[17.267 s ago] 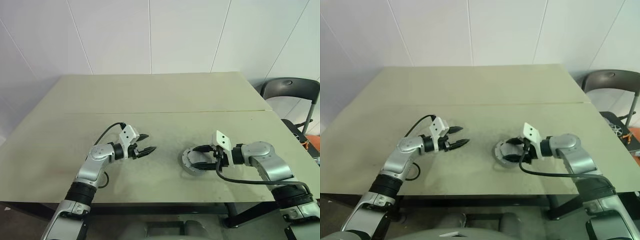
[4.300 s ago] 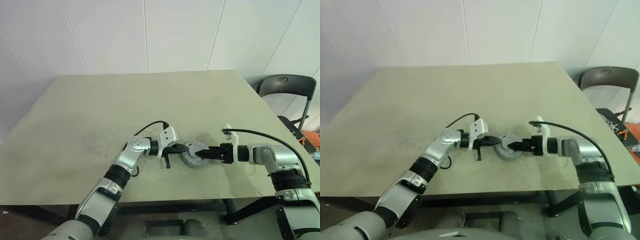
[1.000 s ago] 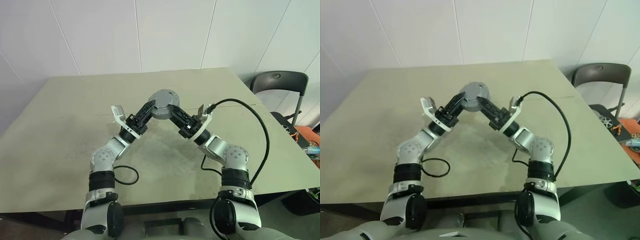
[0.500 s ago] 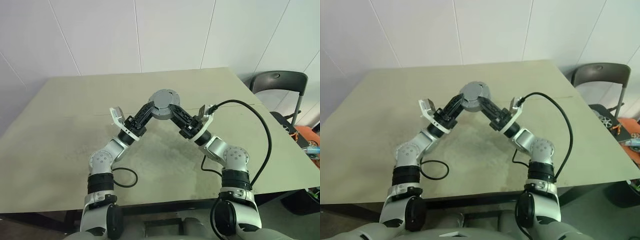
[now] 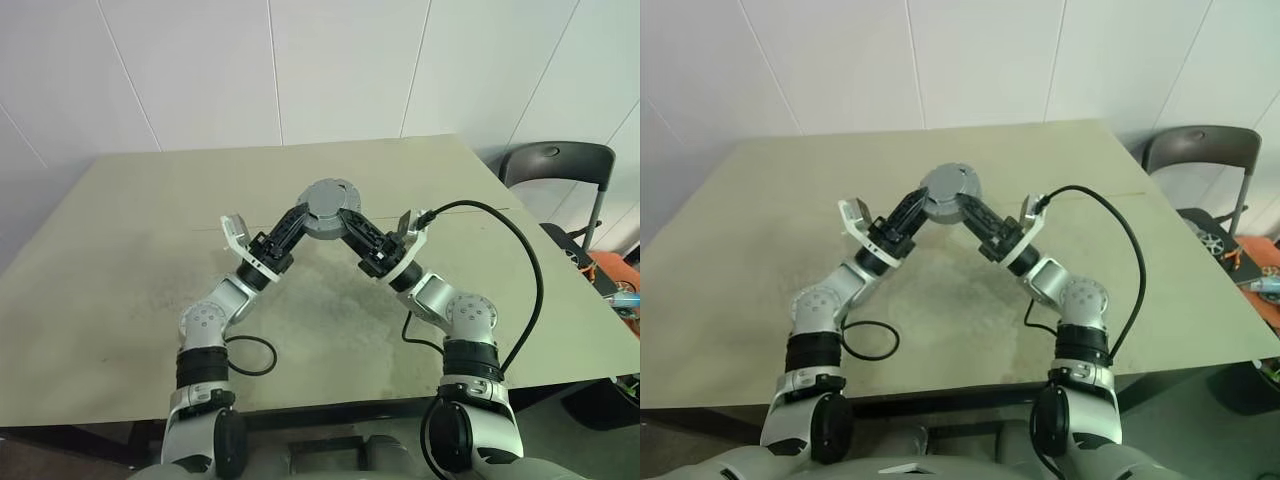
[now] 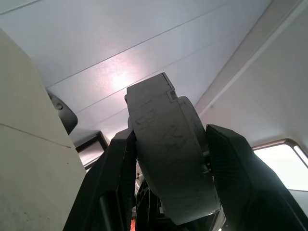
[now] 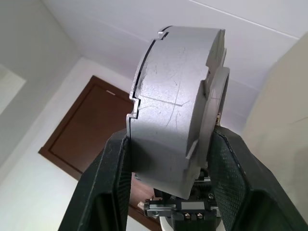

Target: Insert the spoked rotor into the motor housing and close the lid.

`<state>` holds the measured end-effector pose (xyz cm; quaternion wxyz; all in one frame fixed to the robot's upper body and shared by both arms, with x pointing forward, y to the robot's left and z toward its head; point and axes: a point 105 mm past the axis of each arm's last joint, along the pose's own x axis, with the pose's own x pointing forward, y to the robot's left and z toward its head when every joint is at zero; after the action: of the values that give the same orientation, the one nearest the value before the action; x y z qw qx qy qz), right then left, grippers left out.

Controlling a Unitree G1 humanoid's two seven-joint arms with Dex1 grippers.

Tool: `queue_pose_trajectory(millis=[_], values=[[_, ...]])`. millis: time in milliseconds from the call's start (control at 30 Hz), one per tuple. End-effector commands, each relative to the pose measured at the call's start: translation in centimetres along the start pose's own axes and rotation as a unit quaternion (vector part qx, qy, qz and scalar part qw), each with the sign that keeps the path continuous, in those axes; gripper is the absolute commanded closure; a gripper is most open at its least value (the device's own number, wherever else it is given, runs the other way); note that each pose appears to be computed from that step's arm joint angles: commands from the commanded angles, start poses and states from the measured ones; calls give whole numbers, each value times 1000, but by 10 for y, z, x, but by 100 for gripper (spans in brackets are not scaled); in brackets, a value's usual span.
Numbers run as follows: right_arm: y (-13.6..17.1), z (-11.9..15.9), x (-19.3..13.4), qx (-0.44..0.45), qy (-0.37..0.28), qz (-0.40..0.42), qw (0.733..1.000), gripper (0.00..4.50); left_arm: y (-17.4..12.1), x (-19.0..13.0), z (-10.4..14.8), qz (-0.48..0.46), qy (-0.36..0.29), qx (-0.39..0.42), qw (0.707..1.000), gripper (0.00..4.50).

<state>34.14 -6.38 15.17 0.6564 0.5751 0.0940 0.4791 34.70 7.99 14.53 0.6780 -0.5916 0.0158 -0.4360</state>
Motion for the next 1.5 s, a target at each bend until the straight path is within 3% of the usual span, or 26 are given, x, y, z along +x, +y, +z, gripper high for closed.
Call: queue_pose_trajectory(millis=[33, 133, 333, 867, 1067, 1267, 1500], values=[[10, -5, 16, -12, 20, 18, 1000, 253, -44, 14, -18, -118, 60, -6, 991, 261], [10, -5, 16, -12, 20, 17, 1000, 253, -40, 11, -16, -107, 63, 2, 992, 293], [10, -5, 16, -10, 20, 17, 1000, 253, -21, 13, -22, -52, 75, 20, 996, 294], [9, -9, 17, -10, 25, 14, 1000, 253, -13, 14, -23, -31, 68, 26, 997, 295], [-6, 3, 17, -15, -9, -24, 1000, 253, -16, 15, -17, -41, 46, 29, 998, 295], [-10, 2, 17, -23, -4, -36, 999, 63, -13, 16, -10, -34, 26, 33, 999, 295], [-9, 1, 16, -23, -1, -32, 999, 63, -11, 16, -9, -28, 19, 31, 999, 295]])
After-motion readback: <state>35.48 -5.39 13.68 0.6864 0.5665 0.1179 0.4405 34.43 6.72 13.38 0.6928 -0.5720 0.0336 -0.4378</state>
